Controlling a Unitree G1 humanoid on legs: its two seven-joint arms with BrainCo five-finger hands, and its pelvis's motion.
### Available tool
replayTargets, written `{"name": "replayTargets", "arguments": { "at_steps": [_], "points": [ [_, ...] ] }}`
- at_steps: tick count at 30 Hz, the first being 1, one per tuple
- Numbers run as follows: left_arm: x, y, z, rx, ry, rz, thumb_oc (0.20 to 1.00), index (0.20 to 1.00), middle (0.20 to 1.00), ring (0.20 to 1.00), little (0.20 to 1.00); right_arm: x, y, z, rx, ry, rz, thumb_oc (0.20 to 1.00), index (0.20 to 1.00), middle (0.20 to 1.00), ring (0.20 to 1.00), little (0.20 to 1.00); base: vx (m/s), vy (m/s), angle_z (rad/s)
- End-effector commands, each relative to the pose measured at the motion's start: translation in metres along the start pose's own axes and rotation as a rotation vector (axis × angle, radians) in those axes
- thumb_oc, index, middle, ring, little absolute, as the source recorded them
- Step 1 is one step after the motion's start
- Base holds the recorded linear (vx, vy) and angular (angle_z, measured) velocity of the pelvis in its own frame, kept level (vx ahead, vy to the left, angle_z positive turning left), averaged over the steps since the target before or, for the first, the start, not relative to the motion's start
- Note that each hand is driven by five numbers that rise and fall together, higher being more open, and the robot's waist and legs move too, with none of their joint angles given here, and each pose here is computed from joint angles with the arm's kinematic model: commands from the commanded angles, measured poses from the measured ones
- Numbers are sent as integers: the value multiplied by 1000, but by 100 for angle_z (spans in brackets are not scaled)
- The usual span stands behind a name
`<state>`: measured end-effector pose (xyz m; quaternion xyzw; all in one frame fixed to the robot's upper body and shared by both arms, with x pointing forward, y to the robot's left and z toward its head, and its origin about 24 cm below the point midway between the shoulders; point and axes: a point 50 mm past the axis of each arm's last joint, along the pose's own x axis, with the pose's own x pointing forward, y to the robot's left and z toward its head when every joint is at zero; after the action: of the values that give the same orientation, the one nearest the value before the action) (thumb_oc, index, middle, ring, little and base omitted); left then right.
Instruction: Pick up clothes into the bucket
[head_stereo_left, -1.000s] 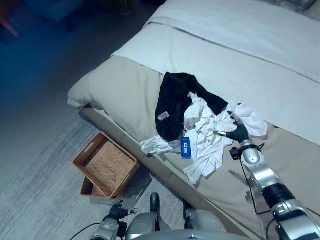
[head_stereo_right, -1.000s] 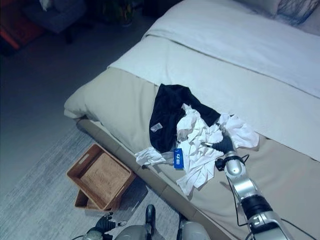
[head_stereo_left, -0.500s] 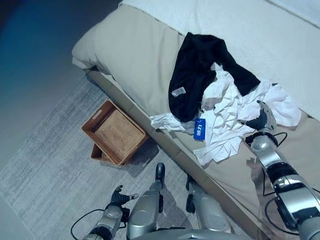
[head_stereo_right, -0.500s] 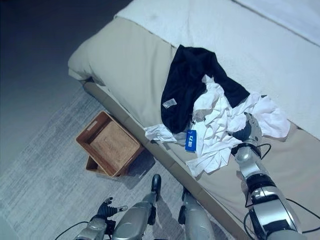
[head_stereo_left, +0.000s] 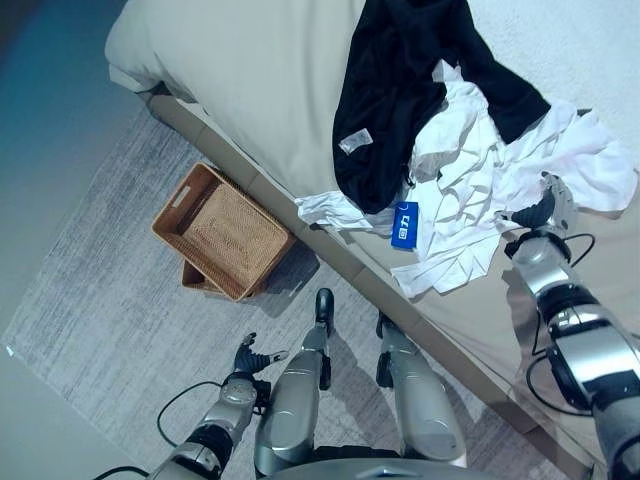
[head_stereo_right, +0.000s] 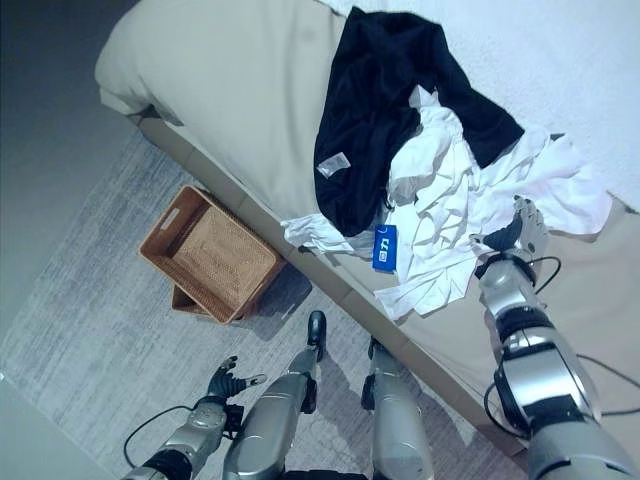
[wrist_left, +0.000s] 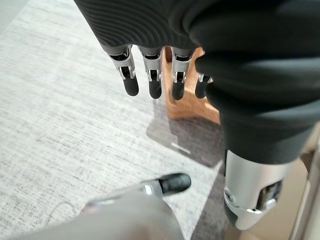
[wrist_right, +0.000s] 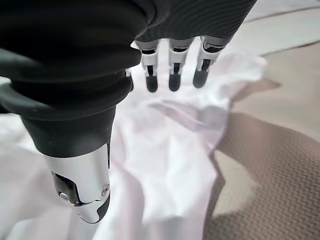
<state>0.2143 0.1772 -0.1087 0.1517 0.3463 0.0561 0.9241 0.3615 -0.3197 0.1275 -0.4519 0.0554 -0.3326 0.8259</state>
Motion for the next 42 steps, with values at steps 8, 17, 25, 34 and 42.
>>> {"name": "replayTargets", "arguments": {
  "at_steps": [8,17,25,34,42],
  "points": [
    [0,-21,18,-88,-31,-24,1000,1000,1000,1000,1000,39,-74,16,-39,48,-196,1000,1000,1000,1000,1000,3,-11,3],
    [2,-24,28,-100,-61,-22,1000,1000,1000,1000,1000,47,-97,28,-61,17,-257,605,605,605,605,605,17,-1,8],
    [4,-26,41,-111,-92,-28,1000,1000,1000,1000,1000,47,-95,39,48,-10,-243,200,200,200,200,200,7,-3,4],
    [7,-4,29,-134,-47,48,1000,1000,1000,1000,1000,31,-87,83,330,-239,-241,200,200,200,200,200,-6,11,-2],
    [7,23,1,-124,43,121,1000,1000,1000,1000,1000,7,-100,78,537,-365,-300,200,200,200,200,200,15,15,-24]
  ]
}}
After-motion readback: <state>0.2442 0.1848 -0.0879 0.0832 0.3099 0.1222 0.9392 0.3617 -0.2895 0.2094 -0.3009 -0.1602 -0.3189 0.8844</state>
